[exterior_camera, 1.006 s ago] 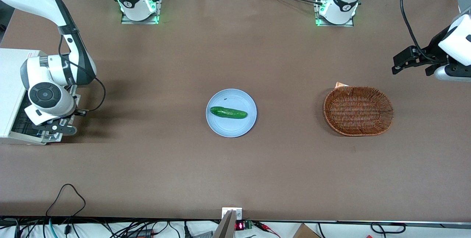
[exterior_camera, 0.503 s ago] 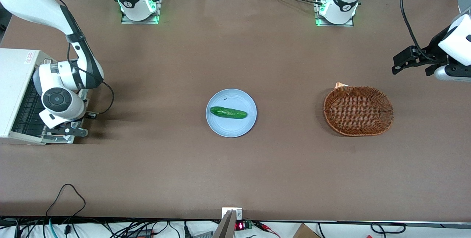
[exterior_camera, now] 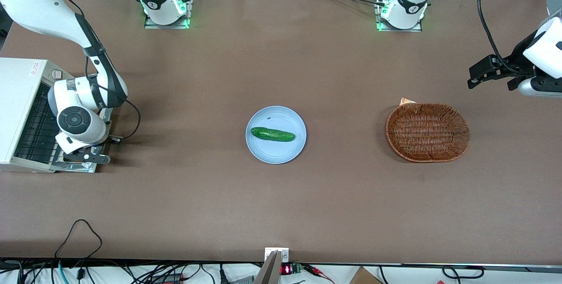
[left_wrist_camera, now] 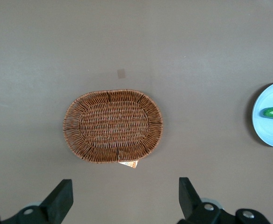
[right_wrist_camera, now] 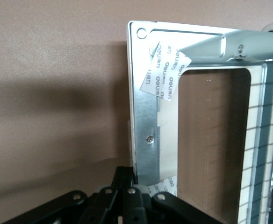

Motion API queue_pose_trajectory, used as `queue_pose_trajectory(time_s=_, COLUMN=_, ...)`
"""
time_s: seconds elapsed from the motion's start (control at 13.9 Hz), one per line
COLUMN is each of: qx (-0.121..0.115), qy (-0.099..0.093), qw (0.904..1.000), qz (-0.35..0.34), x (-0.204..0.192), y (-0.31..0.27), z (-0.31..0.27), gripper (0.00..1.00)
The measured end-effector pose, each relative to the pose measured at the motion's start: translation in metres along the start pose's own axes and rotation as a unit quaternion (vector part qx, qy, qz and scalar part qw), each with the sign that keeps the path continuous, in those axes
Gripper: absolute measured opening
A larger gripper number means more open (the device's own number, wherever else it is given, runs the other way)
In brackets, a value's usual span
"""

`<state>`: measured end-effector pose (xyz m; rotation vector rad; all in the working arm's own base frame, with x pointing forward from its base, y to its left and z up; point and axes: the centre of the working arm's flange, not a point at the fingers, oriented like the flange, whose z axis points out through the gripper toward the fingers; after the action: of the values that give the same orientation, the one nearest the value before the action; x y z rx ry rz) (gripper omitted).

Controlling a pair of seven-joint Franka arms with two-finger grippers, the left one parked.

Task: Open oven door with right arm only
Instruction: 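Pull the oven door down and outward with the right gripper, then release the lowered door and lift the right gripper away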

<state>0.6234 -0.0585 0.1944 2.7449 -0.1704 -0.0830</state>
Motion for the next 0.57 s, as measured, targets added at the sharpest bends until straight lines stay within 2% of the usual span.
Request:
queue_pose_trajectory(time_s=0.29, qx=0.008, qy=0.005, qw=1.0, qz=0.001, x=-0.003, y=-0.002, z=0.01, gripper=0.01)
queue_pose_trajectory(time_s=0.57, qx=0.011, qy=-0.009, qw=0.9998, qz=0.015, x=-0.012, y=-0.006, z=0.018, gripper=0.01)
